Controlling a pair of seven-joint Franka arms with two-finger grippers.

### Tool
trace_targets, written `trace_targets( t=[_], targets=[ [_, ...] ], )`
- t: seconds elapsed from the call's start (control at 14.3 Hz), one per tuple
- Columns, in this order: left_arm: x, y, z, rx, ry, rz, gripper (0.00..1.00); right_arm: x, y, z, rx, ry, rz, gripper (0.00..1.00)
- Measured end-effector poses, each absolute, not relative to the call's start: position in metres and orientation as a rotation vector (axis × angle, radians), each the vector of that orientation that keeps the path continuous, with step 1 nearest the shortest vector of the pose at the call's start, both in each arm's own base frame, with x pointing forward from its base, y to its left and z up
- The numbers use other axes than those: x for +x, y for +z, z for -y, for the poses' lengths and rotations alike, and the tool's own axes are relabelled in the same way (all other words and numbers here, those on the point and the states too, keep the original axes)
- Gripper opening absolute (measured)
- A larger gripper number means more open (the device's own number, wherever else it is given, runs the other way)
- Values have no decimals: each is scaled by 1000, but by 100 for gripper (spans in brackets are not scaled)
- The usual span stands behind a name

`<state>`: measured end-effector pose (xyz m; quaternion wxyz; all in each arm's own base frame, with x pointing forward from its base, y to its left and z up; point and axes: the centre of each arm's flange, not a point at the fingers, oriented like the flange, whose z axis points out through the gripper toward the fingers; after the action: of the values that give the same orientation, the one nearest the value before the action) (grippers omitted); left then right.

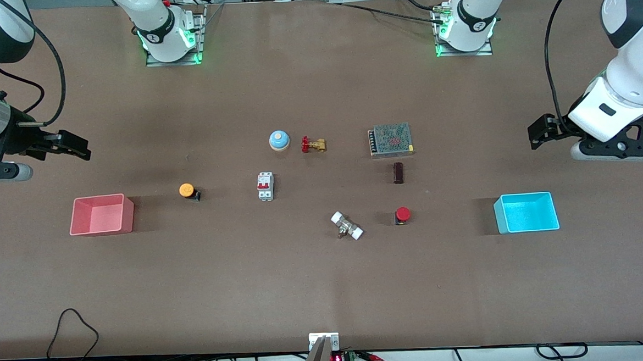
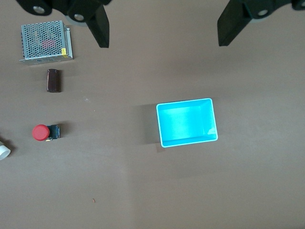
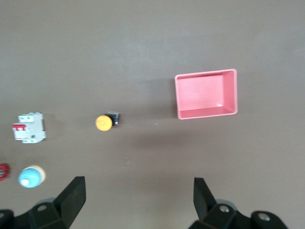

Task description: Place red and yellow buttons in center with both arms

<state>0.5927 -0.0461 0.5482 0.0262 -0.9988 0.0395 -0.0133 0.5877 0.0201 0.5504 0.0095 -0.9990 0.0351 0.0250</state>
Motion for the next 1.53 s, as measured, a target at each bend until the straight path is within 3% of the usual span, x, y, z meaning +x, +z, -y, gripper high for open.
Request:
trace_targets(
  t=[1.12,1.53],
  targets=[
    [592,548,46,-3086,-35,-123,100,588,546,-20,-3110,112,-140,100],
    [571,535,27,-3088,-91,-83,100,588,546,-19,-3110,112,-141,100]
  ],
)
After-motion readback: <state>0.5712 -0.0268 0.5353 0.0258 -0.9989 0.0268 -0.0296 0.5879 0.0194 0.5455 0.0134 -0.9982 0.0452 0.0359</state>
